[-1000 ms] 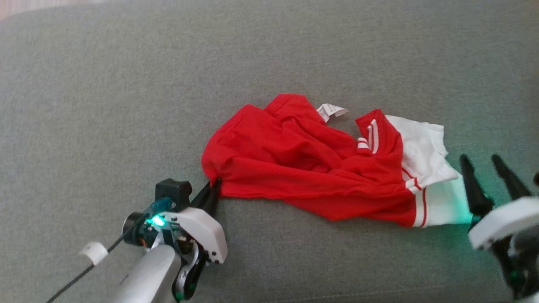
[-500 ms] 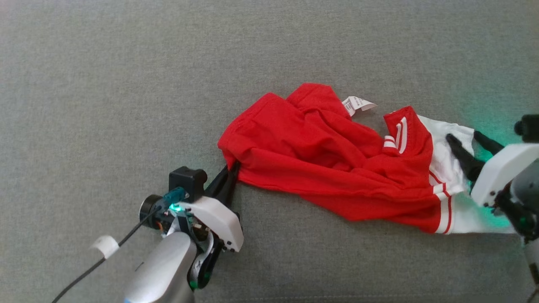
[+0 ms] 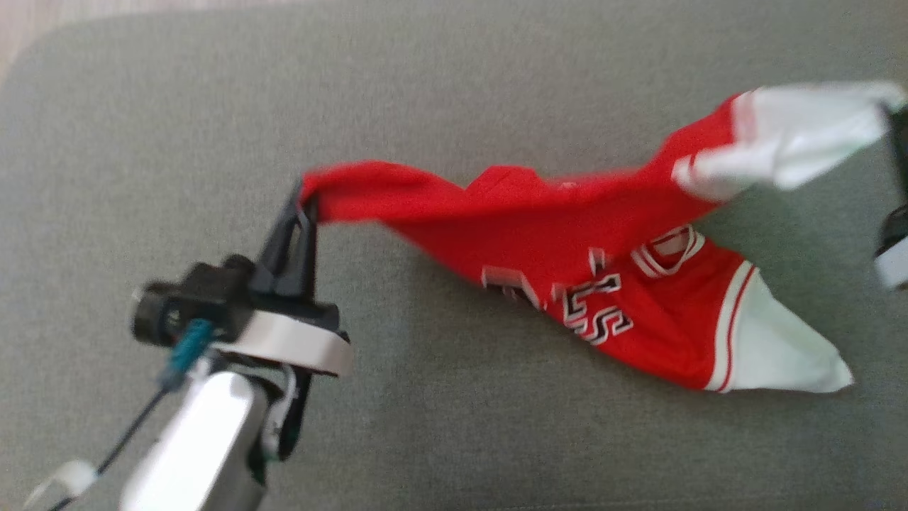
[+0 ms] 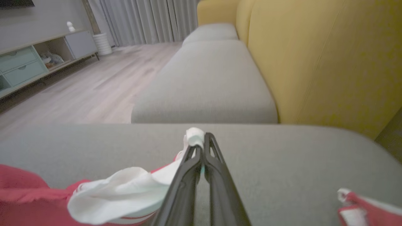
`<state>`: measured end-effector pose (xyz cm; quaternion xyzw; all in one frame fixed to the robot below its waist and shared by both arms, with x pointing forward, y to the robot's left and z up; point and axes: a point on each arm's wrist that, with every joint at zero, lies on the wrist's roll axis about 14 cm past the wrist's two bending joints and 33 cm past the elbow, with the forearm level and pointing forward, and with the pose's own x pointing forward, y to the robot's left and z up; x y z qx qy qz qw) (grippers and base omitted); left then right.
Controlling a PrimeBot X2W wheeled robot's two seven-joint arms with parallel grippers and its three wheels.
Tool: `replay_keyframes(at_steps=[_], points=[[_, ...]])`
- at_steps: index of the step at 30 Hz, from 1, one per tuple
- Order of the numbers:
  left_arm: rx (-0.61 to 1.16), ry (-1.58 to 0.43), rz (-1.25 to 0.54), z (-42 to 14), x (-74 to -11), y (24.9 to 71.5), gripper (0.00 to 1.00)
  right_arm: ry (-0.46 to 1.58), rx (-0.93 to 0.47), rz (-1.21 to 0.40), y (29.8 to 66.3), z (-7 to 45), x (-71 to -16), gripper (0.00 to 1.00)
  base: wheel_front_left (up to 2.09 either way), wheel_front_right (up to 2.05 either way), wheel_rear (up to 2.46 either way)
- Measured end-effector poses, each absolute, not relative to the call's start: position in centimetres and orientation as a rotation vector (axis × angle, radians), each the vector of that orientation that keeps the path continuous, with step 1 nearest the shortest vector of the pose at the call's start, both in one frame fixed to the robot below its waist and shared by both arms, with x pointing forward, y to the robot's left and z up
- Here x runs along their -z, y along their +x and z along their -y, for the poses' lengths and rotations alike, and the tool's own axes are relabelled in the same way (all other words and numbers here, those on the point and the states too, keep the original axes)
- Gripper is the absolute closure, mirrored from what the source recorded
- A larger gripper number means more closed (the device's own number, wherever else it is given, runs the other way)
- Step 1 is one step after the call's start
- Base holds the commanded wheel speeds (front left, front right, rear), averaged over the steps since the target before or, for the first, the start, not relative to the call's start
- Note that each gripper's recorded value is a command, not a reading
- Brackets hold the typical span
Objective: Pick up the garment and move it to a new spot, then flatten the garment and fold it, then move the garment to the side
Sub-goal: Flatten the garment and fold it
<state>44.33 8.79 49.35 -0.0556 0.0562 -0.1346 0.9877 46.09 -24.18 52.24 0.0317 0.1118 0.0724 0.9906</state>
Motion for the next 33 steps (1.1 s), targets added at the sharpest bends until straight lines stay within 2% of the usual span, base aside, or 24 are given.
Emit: replay_keyframes(at_steps=[1, 5, 13, 17, 20, 28, 33], points=[[0.270, -0.112, -0.113, -8.8, -49.3, 44.3, 1.00, 0.064, -0.145, -0.224, 46.1, 24.2, -52.2, 1.00, 0.00, 0.00, 0.00], [0.306, -0.068, 0.112, -8.9, -57.5, 43.7, 1.00, -0.015, -0.110, 0.048, 44.9, 25.2, -61.7, 1.00, 0.00, 0.00, 0.00], [0.337, 0.060, 0.653, -9.3, -76.6, 39.6, 1.00, -0.117, -0.017, 0.523, 38.3, 26.0, -78.4, 1.00, 0.00, 0.00, 0.00], [0.348, 0.094, 0.804, -9.1, -81.9, 37.1, 1.00, -0.141, 0.004, 0.669, 35.6, 26.0, -83.8, 1.00, 0.00, 0.00, 0.00], [0.360, 0.089, 0.806, -8.9, -82.8, 37.1, 1.00, -0.133, 0.012, 0.672, 35.6, 26.4, -84.8, 1.00, 0.00, 0.00, 0.00], [0.384, -0.080, 0.502, -7.9, -76.1, 46.9, 1.00, 0.087, -0.036, 0.361, 46.1, 27.5, -77.3, 1.00, 0.00, 0.00, 0.00], [0.297, -0.203, 0.433, -9.0, -73.7, 52.5, 1.00, 0.229, -0.062, 0.339, 50.7, 26.6, -76.3, 1.00, 0.00, 0.00, 0.00]])
